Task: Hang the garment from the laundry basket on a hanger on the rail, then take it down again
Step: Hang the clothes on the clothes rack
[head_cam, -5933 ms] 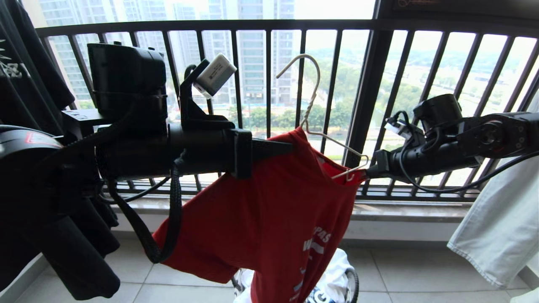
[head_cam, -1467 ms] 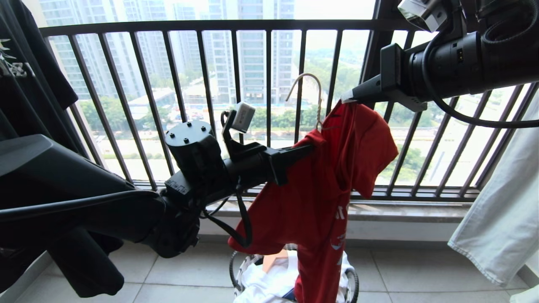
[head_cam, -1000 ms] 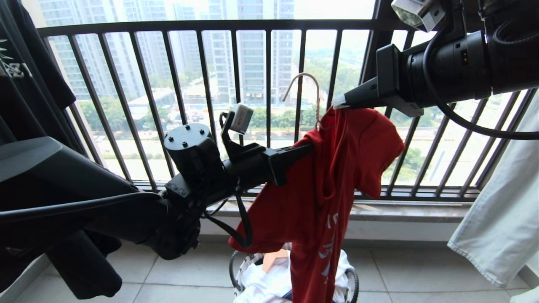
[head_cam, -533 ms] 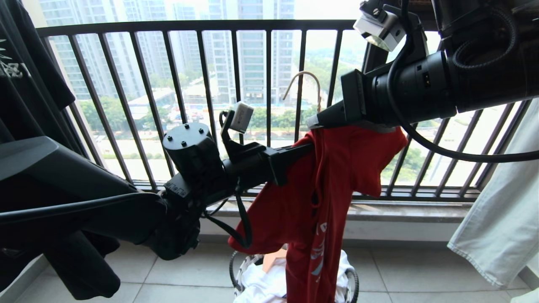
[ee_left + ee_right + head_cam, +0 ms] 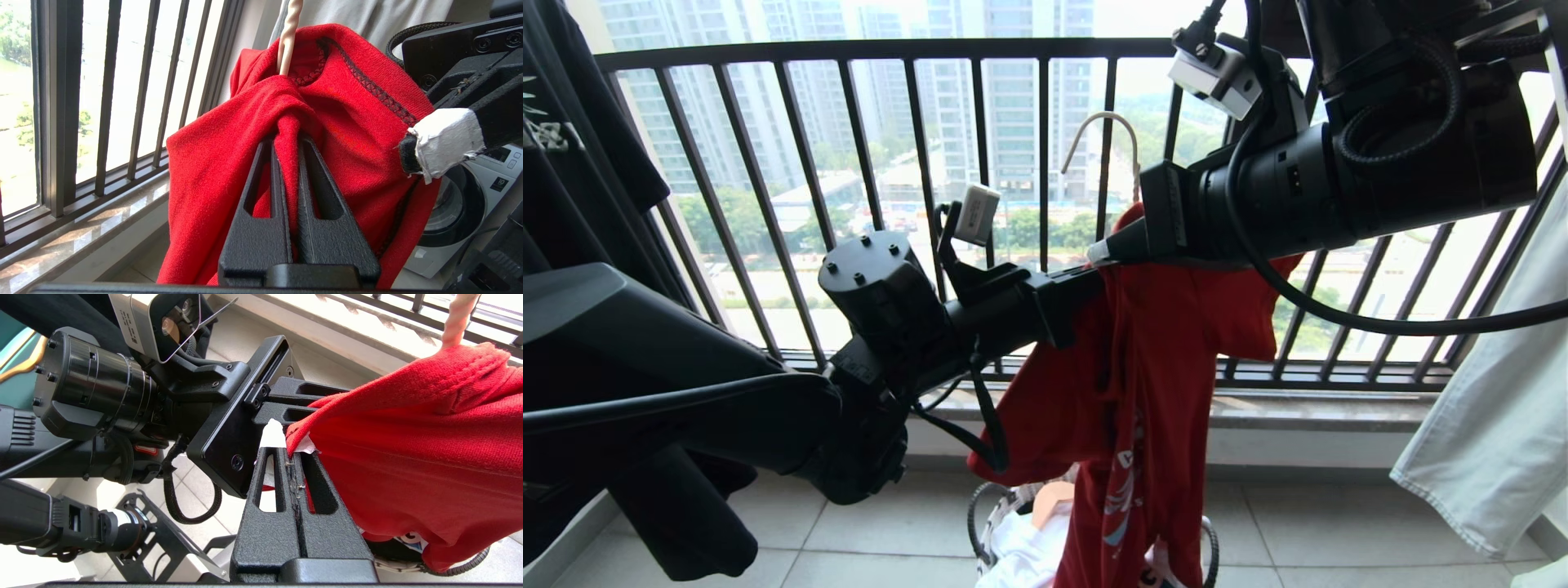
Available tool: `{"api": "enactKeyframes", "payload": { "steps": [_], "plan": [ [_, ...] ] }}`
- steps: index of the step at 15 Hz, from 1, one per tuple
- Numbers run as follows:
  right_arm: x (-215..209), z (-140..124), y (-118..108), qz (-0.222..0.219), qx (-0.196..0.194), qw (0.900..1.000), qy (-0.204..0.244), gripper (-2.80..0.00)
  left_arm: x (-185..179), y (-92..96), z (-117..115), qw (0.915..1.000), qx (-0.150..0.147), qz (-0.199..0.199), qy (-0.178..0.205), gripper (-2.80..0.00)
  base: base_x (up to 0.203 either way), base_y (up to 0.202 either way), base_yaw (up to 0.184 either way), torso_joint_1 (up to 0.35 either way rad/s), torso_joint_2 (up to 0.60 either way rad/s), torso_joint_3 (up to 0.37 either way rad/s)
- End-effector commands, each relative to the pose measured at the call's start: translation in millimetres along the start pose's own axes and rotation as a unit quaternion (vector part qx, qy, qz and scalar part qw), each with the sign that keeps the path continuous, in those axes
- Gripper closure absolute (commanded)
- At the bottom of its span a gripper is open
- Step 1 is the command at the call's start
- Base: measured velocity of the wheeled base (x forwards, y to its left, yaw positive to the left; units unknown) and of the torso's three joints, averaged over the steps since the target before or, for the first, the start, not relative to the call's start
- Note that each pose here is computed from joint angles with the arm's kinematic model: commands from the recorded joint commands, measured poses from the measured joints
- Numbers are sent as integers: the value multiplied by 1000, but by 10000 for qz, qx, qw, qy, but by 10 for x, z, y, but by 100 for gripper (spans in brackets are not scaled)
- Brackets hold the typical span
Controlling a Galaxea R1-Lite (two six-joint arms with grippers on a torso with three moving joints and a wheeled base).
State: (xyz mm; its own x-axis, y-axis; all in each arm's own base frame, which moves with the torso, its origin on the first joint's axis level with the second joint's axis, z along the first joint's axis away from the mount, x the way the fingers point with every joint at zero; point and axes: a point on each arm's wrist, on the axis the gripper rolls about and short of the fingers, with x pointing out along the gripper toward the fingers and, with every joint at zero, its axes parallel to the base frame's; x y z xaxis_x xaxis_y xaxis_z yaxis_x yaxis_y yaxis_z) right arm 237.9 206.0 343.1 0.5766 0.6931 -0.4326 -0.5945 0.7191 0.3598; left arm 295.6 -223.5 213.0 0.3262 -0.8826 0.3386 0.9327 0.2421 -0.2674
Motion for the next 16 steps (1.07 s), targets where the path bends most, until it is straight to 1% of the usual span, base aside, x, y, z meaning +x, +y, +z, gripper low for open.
{"api": "enactKeyframes", "payload": {
  "steps": [1,3,5,7,9,10,13,15,16],
  "plan": [
    [21,-6,-8,-69,14,10000,19,0,-2,2,-3,10000,-8,-18,-9,0,0,0,0,0,0,0],
    [7,0,-16,-314,-14,9995,-74,0,0,6,-4,10000,-4,-17,-10,0,0,0,0,0,0,0],
    [-12,5,-25,-598,-146,9980,-164,0,0,15,-14,10000,-12,-8,1,0,0,0,0,0,0,0],
    [-115,16,-8,-738,-188,9968,-260,0,11,37,-39,10000,-21,2,18,0,0,0,0,0,0,0],
    [-165,-19,17,-875,-303,9956,-159,0,21,65,-61,10000,-30,15,27,0,0,0,0,0,0,0],
    [-155,-55,43,-1029,-391,9939,-71,0,21,65,-61,10000,-29,22,23,0,0,0,0,0,0,0],
    [-117,-107,122,-1465,-825,9857,-32,0,20,61,-55,10000,-18,19,18,0,0,0,0,0,0,0],
    [-96,-145,188,-1812,-1140,9768,-34,0,19,54,-43,10000,-7,10,3,0,0,0,0,0,0,0],
    [-57,-175,227,-1912,-1282,9731,10,0,19,50,-37,10000,-1,6,-5,0,0,0,0,0,0,0]
  ]
}}
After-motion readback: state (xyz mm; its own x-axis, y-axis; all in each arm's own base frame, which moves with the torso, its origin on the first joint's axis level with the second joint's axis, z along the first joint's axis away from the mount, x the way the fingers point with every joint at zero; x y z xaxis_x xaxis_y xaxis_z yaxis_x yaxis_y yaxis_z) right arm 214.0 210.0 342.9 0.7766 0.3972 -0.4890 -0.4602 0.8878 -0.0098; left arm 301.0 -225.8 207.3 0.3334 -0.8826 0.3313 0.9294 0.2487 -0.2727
